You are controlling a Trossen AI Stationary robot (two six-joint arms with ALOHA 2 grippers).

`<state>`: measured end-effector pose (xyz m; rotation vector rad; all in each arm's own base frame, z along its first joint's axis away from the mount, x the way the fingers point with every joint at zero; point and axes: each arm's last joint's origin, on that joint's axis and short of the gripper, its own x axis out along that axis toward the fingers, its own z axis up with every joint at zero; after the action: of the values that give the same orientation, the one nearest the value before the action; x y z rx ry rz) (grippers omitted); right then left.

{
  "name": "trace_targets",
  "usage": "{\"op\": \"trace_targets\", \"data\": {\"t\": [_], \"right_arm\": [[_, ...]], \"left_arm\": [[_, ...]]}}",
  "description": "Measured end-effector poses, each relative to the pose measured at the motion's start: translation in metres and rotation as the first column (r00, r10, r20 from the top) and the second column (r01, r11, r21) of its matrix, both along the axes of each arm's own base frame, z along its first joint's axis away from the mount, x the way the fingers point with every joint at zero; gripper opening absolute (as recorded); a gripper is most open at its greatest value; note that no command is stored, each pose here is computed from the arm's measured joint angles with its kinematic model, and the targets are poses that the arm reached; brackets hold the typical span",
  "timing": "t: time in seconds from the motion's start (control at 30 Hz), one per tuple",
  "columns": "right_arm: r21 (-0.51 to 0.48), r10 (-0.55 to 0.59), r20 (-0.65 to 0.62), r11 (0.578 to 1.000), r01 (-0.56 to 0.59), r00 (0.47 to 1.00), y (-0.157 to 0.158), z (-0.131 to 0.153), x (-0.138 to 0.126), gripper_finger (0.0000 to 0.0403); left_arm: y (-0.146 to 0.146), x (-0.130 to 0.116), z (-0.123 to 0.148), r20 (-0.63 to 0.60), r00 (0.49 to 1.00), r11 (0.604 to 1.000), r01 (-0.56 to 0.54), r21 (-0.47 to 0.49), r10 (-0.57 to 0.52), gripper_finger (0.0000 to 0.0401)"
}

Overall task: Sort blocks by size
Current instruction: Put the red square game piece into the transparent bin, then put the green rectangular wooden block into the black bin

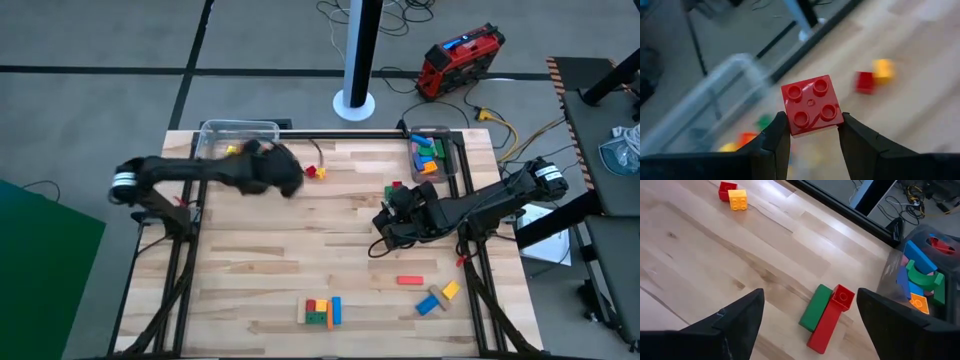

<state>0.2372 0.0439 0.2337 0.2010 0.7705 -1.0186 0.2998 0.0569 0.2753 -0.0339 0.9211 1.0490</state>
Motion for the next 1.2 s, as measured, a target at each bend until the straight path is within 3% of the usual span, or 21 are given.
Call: {"op": "trace_targets", "data": {"t": [0.17,0.33,0.67,0.87,1.07,1.2], "right_arm": [[0.0,0.0,0.001,1.0,0.0,1.0,0.0,-0.002,0.0,0.0311],[-0.002,0.0,-0.005,1.0,0.0,1.0,0.0,-0.004,0.001,0.0323],[-0.001,0.006,-0.003,1.0,-0.006,1.0,0.001,-0.005,0.003,0.0327],[0.007,0.011,0.032,1.0,-0.011,0.999,0.002,-0.005,0.006,0.0319],[0.013,0.038,0.079,0.999,-0.039,0.996,0.003,-0.003,0.013,0.0306],[0.029,0.028,0.097,0.999,-0.031,0.995,0.003,-0.003,0.014,0.0295]], "left_arm": [[0.036,-0.046,0.025,0.012,0.991,0.991,-0.136,-0.018,0.136,0.0126],[0.061,-0.084,0.019,0.008,0.963,0.962,-0.27,-0.03,0.271,0.0142],[0.05,-0.122,-0.01,-0.009,0.941,0.939,-0.339,-0.056,0.339,0.0202],[0.033,-0.123,-0.011,0.059,0.957,0.958,-0.28,-0.053,0.283,0.0205],[-0.002,-0.101,-0.01,0.182,0.979,0.996,-0.087,-0.036,0.092,0.0205],[-0.035,-0.087,-0.015,0.199,0.978,0.998,0.058,0.013,-0.059,0.0205]]}}
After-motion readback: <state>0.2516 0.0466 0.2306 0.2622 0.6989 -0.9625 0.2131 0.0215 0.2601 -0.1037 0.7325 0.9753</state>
